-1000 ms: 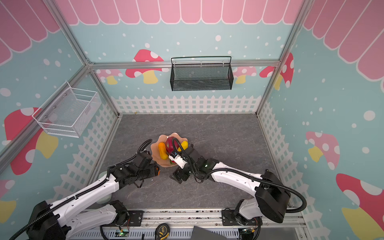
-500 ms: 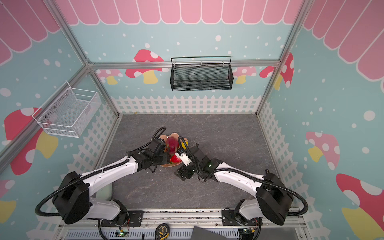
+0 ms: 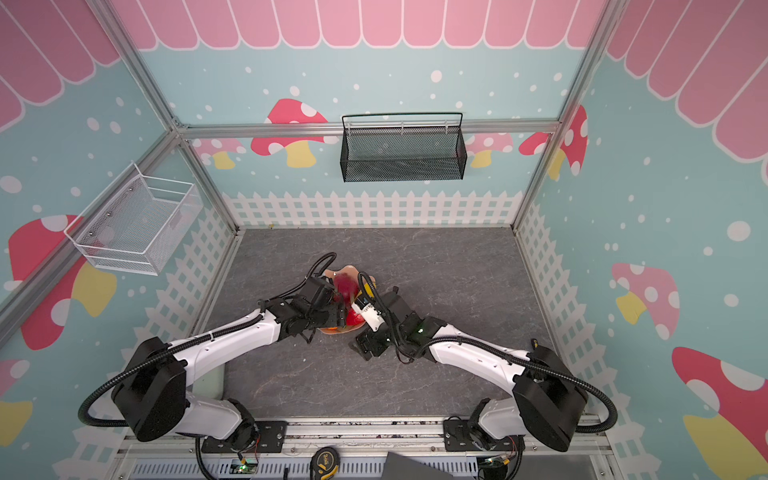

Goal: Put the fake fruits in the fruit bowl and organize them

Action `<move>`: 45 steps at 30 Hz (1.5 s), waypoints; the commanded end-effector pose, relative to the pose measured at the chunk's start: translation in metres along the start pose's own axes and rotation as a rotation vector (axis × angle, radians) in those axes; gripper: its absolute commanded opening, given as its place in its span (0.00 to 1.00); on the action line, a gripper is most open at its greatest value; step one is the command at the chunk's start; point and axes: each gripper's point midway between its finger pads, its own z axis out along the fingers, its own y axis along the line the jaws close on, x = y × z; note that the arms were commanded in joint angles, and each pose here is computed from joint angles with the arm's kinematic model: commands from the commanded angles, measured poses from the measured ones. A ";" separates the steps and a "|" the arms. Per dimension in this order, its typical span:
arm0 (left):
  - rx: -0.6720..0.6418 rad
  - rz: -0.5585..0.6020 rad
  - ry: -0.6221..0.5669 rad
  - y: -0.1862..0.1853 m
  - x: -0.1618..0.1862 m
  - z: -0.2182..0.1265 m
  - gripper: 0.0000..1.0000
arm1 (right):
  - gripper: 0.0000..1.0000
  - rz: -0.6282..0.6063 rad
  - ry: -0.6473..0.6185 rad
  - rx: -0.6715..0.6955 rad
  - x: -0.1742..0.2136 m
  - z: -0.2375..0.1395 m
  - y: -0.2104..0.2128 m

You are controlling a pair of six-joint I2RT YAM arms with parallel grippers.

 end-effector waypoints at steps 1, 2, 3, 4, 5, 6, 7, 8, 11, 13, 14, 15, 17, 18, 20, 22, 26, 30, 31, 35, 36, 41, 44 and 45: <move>0.006 0.014 -0.168 0.003 -0.035 -0.036 1.00 | 0.88 0.115 -0.101 0.114 -0.015 -0.022 -0.034; -0.021 0.024 -0.214 0.011 -0.040 -0.045 1.00 | 0.88 0.167 -0.130 0.187 -0.014 -0.031 -0.054; -0.055 0.028 -0.252 0.020 -0.044 -0.051 1.00 | 0.88 0.211 -0.157 0.240 -0.012 -0.041 -0.070; -0.093 0.027 -0.292 0.033 -0.048 -0.059 1.00 | 0.88 0.262 -0.188 0.294 -0.008 -0.054 -0.089; -0.133 0.018 -0.328 0.048 -0.052 -0.067 1.00 | 0.88 0.309 -0.218 0.344 -0.003 -0.066 -0.106; -0.173 0.008 -0.360 0.062 -0.055 -0.074 1.00 | 0.89 0.342 -0.248 0.389 0.001 -0.078 -0.119; -0.232 -0.007 -0.402 0.080 -0.057 -0.081 1.00 | 0.89 0.378 -0.286 0.454 0.005 -0.094 -0.137; -0.299 -0.019 -0.447 0.098 -0.059 -0.089 1.00 | 0.89 0.410 -0.315 0.534 0.013 -0.108 -0.155; -0.546 -0.043 -0.592 0.153 -0.058 -0.104 1.00 | 0.90 0.475 -0.415 0.782 0.033 -0.155 -0.201; -0.665 0.004 -0.664 0.174 -0.053 -0.102 1.00 | 0.90 0.469 -0.472 0.951 0.042 -0.184 -0.224; -0.687 0.022 -0.684 0.177 -0.052 -0.100 1.00 | 0.90 0.427 -0.496 1.050 0.047 -0.197 -0.232; -0.705 0.028 -0.714 0.182 -0.053 -0.097 1.00 | 0.90 0.376 -0.530 1.136 0.049 -0.210 -0.237; -0.714 0.007 -0.756 0.190 -0.052 -0.088 1.00 | 0.93 0.256 -0.588 1.302 0.063 -0.231 -0.242; -0.706 -0.013 -0.766 0.196 -0.051 -0.082 1.00 | 0.97 0.215 -0.636 1.349 0.068 -0.238 -0.241; -0.698 -0.039 -0.769 0.206 -0.054 -0.074 1.00 | 0.98 0.204 -0.713 1.408 0.089 -0.244 -0.242; -0.608 -0.026 -0.796 0.203 -0.063 -0.065 1.00 | 0.98 0.218 -0.750 1.351 0.100 -0.235 -0.244; -0.469 -0.033 -0.904 0.200 -0.079 -0.059 1.00 | 0.98 0.205 -0.758 1.258 0.091 -0.221 -0.248; -0.448 0.019 -0.892 0.197 -0.086 -0.053 1.00 | 0.98 0.131 -0.738 1.205 0.075 -0.209 -0.255; -0.438 0.027 -0.897 0.196 -0.084 -0.052 1.00 | 0.98 0.113 -0.739 1.188 0.068 -0.205 -0.257; -0.419 0.001 -0.982 0.203 -0.078 -0.051 1.00 | 0.98 0.068 -0.682 1.141 0.043 -0.186 -0.273; -0.415 0.011 -0.981 0.204 -0.076 -0.046 1.00 | 0.98 0.050 -0.644 1.128 0.041 -0.179 -0.276; -0.405 0.037 -0.925 0.200 -0.083 -0.029 1.00 | 0.98 -0.030 -0.630 1.123 0.036 -0.178 -0.276; -0.434 0.023 -0.884 0.208 -0.090 -0.022 1.00 | 0.98 -0.065 -0.655 1.134 0.038 -0.183 -0.278; -0.435 0.019 -0.866 0.208 -0.091 -0.019 1.00 | 0.98 -0.065 -0.660 1.128 0.041 -0.181 -0.280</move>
